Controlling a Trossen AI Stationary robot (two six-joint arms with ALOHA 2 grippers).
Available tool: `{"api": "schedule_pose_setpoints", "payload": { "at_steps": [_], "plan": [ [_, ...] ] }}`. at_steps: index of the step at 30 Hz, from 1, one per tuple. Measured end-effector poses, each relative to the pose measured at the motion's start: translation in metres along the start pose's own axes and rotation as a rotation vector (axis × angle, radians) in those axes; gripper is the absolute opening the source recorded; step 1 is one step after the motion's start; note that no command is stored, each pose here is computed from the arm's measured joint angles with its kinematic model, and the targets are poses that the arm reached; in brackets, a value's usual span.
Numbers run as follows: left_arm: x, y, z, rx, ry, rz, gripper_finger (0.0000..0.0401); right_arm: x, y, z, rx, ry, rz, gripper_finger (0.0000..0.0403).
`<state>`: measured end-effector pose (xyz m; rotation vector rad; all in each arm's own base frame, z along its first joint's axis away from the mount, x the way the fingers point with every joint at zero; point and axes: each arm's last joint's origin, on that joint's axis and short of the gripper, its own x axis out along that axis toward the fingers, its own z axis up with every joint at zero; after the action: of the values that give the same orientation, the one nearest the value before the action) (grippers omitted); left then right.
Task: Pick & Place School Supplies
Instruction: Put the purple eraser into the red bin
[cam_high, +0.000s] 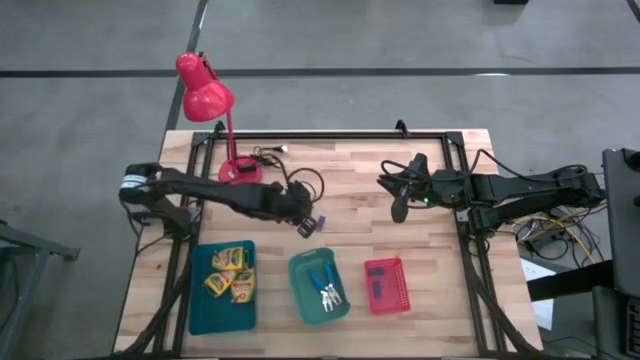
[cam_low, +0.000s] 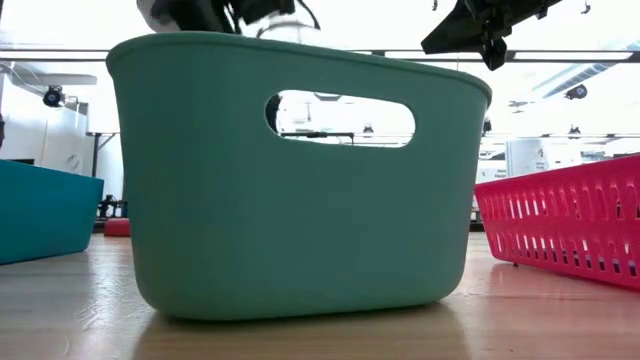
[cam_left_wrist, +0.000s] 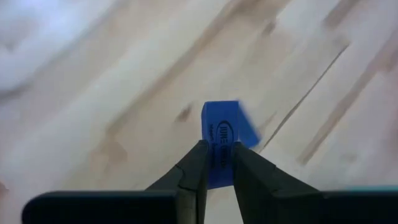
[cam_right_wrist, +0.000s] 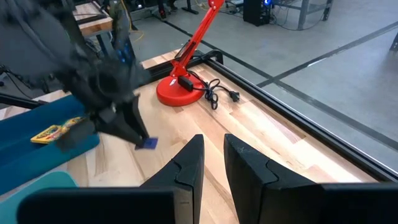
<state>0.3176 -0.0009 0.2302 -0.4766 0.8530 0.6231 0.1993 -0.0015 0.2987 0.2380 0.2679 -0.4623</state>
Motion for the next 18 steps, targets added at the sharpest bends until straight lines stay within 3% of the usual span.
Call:
{"api": "schedule_pose_setpoints", "payload": {
  "at_steps": [13,18],
  "plan": [
    [-0.055,-0.009,0.036,0.237,-0.305,-0.261,0.0066,0.000,0.000,0.000,0.000,0.000,0.000,0.0059],
    [-0.065,-0.011,0.042,0.235,-0.377,-0.310,0.0066,0.000,0.000,0.000,0.000,0.000,0.000,0.0059]
  ]
}}
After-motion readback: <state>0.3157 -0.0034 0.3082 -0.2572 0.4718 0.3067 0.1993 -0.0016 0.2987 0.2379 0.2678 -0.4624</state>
